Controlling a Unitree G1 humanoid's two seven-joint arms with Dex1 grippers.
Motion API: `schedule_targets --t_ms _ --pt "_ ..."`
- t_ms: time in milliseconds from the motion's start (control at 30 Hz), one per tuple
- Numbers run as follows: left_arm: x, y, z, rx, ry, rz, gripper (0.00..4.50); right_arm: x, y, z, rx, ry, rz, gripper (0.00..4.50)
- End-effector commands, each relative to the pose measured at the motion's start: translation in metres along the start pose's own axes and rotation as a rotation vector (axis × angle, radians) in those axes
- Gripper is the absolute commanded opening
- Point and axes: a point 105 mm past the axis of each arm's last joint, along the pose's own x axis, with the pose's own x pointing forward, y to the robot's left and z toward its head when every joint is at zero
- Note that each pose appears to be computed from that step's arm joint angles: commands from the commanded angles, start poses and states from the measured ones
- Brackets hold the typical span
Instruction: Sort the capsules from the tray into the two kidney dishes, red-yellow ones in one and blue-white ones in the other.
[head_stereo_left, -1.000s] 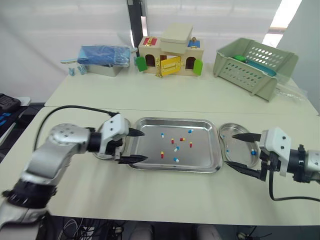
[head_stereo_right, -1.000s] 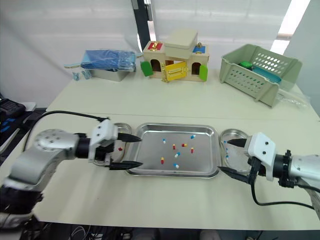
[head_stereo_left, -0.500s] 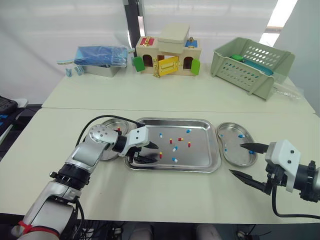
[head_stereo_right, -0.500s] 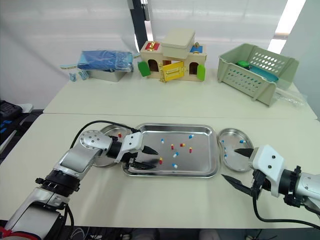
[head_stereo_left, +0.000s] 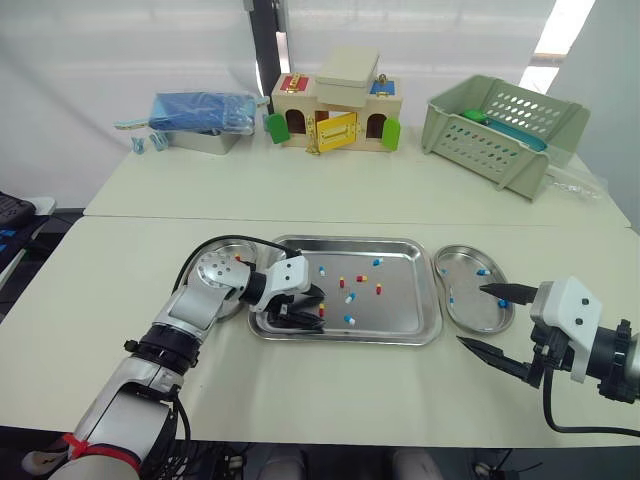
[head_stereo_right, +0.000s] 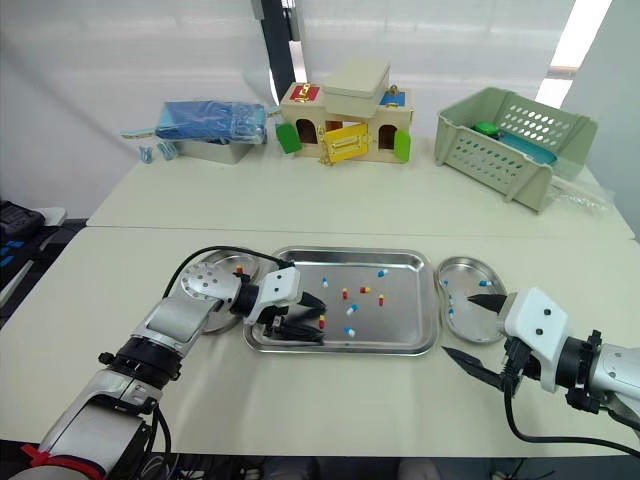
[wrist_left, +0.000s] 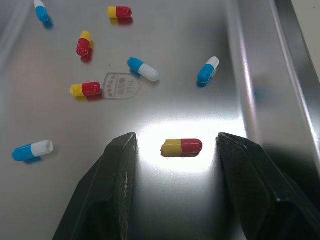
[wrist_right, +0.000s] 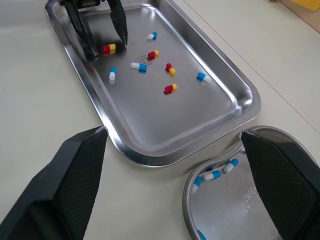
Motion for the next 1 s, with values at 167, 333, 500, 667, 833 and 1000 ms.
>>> schedule_targets --t_ms 167,333,500,667,833,1000 --pt "0.001 -0.001 0.001 0.006 0.010 -0.009 2.07 -0.005 0.002 0.006 -0.028 -0.009 -0.003 4.50" --pt "0.000 -0.004 -0.001 -0.003 0.012 -0.012 1.51 -0.009 0.005 0.006 -0.016 -0.005 0.004 4.50" --pt "0.000 -0.007 -0.003 -0.008 0.016 -0.014 1.51 -0.010 0.008 0.004 -0.012 0.007 0.007 4.50" --pt "0.002 -0.010 -0.006 -0.016 0.023 -0.011 1.33 -0.009 0.006 0.005 -0.019 0.002 0.004 4.50" --pt "0.002 -0.010 -0.006 -0.020 0.021 0.001 0.48 -0.008 0.004 0.006 -0.024 0.001 0.007 4.50" --pt "0.000 -0.007 0.001 -0.020 -0.010 0.026 0.47 -0.007 0.003 0.006 -0.028 -0.002 0.010 4.50"
